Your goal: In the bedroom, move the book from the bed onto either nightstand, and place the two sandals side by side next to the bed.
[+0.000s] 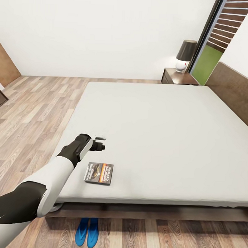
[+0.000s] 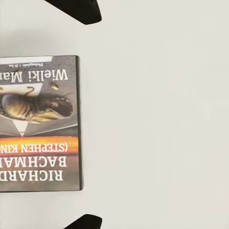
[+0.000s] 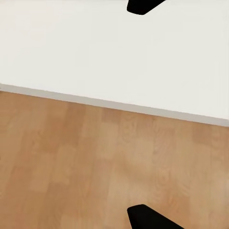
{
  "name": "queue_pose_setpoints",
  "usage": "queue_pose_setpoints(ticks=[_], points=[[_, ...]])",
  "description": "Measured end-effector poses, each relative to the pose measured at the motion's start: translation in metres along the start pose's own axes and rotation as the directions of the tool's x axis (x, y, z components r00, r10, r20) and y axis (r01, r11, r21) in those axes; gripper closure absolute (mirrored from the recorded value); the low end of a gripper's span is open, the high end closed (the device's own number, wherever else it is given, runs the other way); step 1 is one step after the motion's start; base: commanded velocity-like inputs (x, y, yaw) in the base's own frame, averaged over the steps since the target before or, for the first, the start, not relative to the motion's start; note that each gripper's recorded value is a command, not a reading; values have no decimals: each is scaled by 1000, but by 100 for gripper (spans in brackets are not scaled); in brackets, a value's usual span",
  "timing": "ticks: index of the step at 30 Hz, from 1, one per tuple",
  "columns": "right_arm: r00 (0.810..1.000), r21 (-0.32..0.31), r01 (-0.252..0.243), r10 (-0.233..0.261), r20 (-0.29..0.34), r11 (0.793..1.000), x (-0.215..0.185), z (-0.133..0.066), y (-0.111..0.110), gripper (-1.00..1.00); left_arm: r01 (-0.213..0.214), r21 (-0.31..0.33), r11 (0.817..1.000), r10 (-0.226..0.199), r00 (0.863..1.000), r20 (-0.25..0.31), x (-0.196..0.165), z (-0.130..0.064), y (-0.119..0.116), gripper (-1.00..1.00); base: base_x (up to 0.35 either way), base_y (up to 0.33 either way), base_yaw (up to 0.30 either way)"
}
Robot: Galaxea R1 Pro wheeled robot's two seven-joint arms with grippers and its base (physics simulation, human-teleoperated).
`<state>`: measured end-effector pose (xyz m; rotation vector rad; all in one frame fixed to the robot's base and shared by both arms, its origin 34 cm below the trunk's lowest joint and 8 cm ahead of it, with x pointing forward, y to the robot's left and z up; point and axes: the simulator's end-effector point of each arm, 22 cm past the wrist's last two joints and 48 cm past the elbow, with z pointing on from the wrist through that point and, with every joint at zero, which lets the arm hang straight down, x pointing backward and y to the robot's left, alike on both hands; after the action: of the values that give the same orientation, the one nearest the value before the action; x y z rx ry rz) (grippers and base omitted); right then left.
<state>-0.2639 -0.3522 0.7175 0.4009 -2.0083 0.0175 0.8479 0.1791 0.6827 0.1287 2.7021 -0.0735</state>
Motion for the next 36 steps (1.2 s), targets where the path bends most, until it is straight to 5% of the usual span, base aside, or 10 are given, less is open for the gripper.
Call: queue_pose_setpoints(ticks=[36], points=[[1000,-3,2,-2,-1,1000,0,0,2,-100,-1,0,1000,1,1000,-1,1,2,0,-100,2,1,0]])
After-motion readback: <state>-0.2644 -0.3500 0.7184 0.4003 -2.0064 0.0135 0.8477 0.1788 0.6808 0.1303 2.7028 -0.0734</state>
